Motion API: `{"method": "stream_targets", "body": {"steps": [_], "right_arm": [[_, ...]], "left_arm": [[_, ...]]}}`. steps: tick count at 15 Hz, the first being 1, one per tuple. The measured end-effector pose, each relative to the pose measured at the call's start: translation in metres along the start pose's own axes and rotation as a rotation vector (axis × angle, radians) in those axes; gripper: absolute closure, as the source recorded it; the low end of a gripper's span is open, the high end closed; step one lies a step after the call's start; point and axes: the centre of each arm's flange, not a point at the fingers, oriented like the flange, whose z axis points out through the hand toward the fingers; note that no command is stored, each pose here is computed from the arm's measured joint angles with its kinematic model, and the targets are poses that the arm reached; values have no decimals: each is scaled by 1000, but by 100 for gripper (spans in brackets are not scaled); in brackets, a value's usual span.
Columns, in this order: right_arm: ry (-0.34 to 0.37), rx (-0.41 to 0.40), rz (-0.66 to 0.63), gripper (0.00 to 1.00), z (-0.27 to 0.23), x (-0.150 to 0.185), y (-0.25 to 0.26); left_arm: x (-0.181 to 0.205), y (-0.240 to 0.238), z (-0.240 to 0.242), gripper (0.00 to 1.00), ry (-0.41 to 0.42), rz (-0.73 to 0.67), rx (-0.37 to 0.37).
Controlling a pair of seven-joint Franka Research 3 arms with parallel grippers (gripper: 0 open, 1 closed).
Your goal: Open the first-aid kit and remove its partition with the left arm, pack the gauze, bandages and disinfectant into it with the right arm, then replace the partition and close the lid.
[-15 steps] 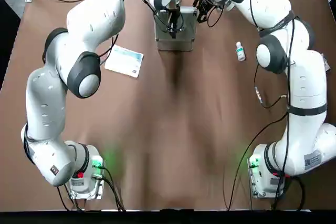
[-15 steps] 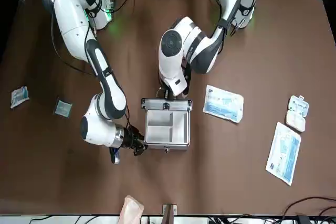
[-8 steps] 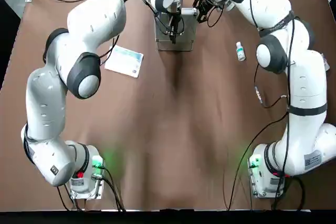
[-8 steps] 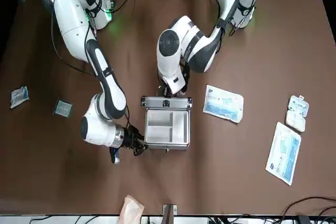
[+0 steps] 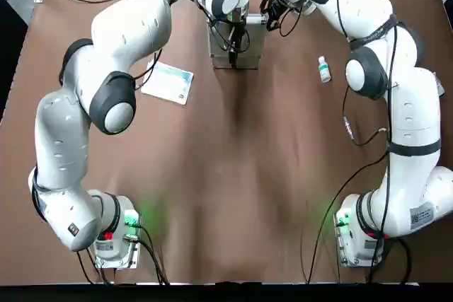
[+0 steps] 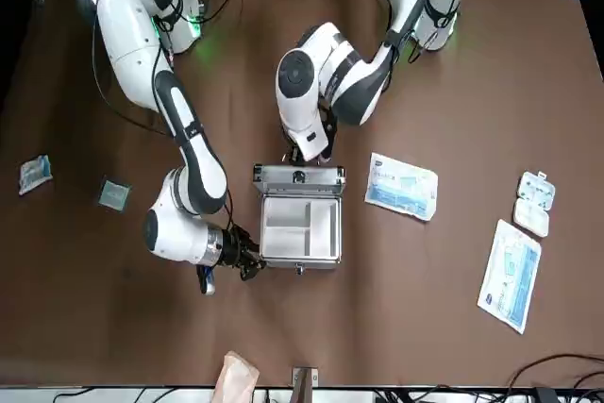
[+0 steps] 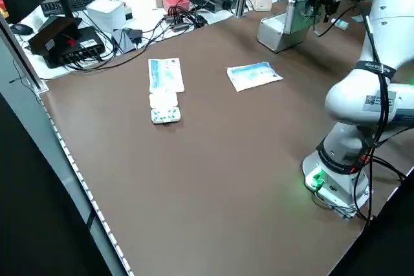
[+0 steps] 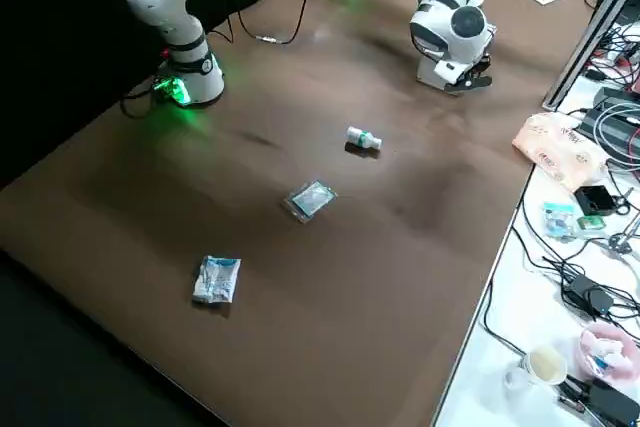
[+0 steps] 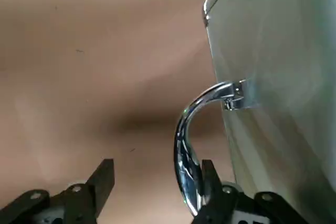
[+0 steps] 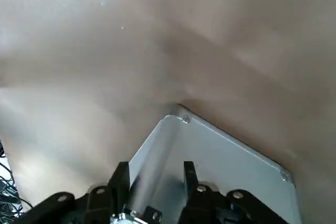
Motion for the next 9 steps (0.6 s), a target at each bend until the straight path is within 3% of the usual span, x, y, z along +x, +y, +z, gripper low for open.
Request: {"method": "stream_targets", "body": {"steps": [9], "right_arm": [[0, 0, 0, 52, 0, 0, 0]], "left_arm": [[-2, -6, -16, 20, -6, 7, -8]]}}
